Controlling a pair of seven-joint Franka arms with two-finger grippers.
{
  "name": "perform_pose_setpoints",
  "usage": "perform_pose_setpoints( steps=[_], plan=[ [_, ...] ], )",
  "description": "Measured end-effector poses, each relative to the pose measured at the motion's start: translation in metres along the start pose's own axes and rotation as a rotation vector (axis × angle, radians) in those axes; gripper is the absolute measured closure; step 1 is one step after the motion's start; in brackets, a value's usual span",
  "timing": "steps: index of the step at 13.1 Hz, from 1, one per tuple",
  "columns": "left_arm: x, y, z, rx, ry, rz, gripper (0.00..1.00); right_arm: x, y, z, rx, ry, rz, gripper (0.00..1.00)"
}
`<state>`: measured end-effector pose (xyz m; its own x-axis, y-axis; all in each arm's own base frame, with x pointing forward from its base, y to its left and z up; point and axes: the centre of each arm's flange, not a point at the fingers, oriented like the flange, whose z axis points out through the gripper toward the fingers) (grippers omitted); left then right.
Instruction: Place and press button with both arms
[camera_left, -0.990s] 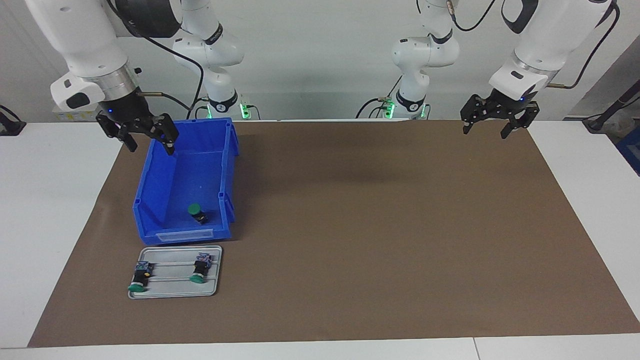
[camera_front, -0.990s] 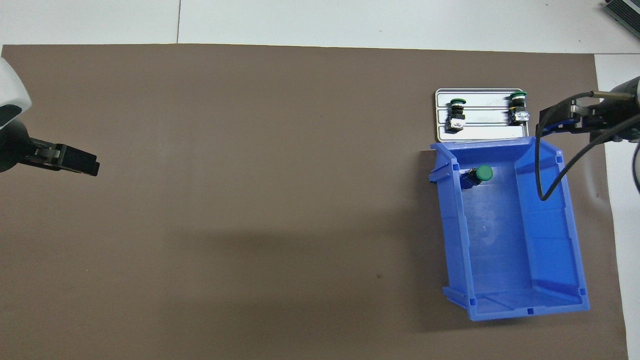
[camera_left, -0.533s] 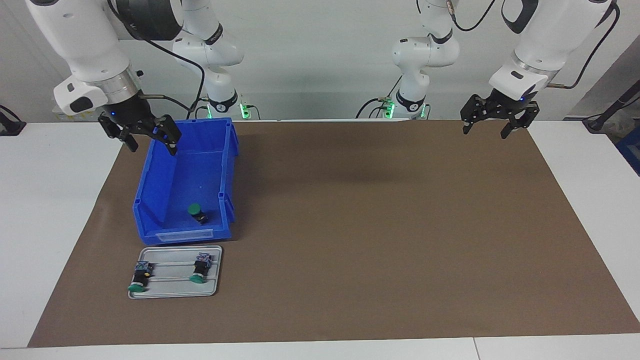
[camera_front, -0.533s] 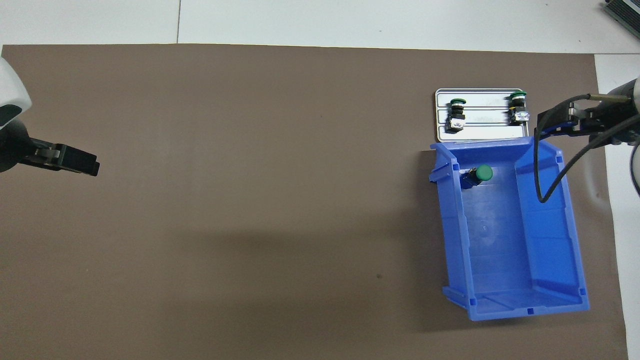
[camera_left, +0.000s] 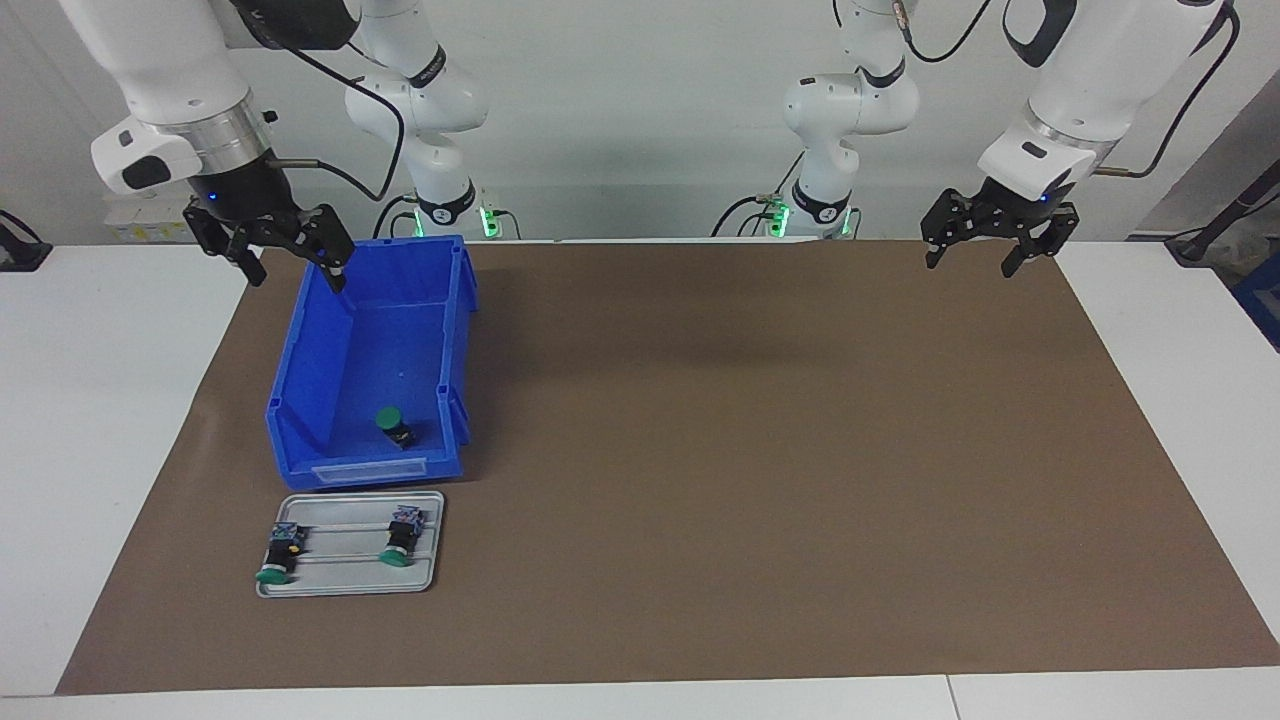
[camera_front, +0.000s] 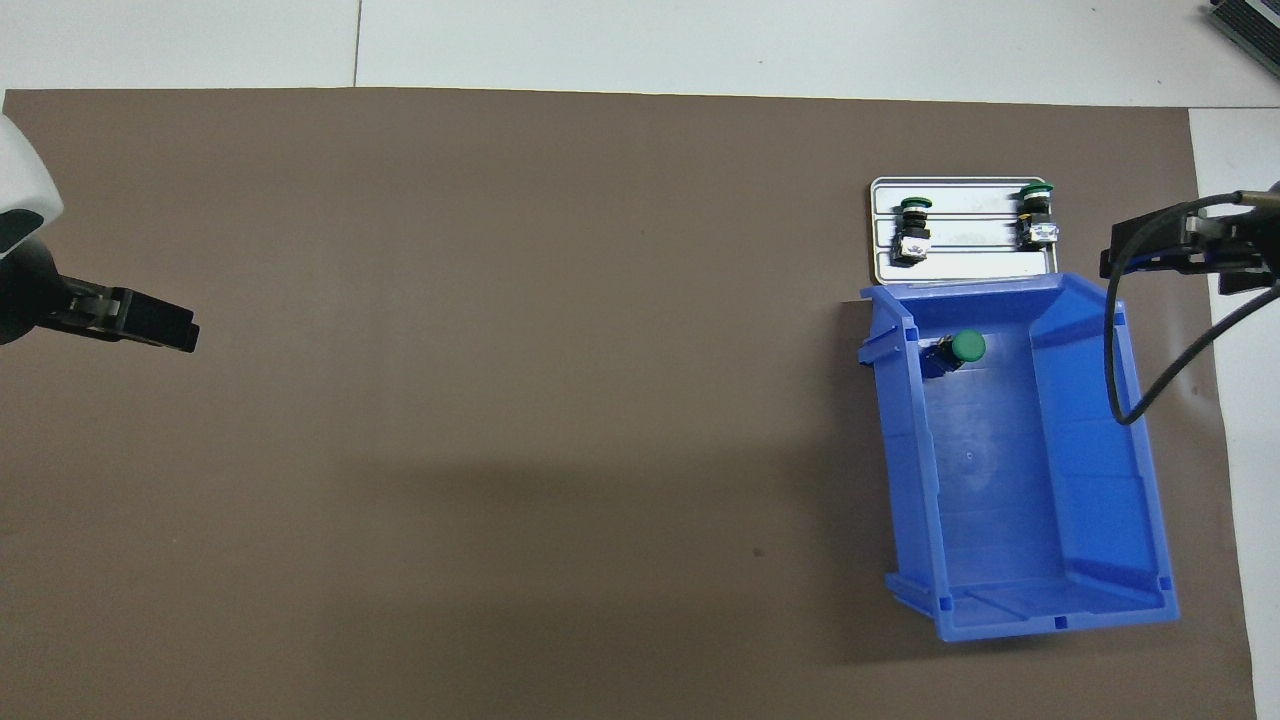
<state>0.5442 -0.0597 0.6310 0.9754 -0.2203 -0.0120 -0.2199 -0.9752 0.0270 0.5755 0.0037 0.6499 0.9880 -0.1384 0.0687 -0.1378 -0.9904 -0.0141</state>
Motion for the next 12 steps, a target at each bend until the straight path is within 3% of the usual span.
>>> perform_pose_setpoints(
  steps=[7, 12],
  plan=[
    [0.0, 0.0, 0.0, 0.0, 0.0, 0.0, 0.0, 0.016, 0.019, 0.029, -0.035, -0.066, -0.005, 0.0],
    [0.0, 0.0, 0.0, 0.0, 0.0, 0.0, 0.0, 0.026, 0.007, 0.029, -0.038, -0.067, -0.055, 0.0]
  ],
)
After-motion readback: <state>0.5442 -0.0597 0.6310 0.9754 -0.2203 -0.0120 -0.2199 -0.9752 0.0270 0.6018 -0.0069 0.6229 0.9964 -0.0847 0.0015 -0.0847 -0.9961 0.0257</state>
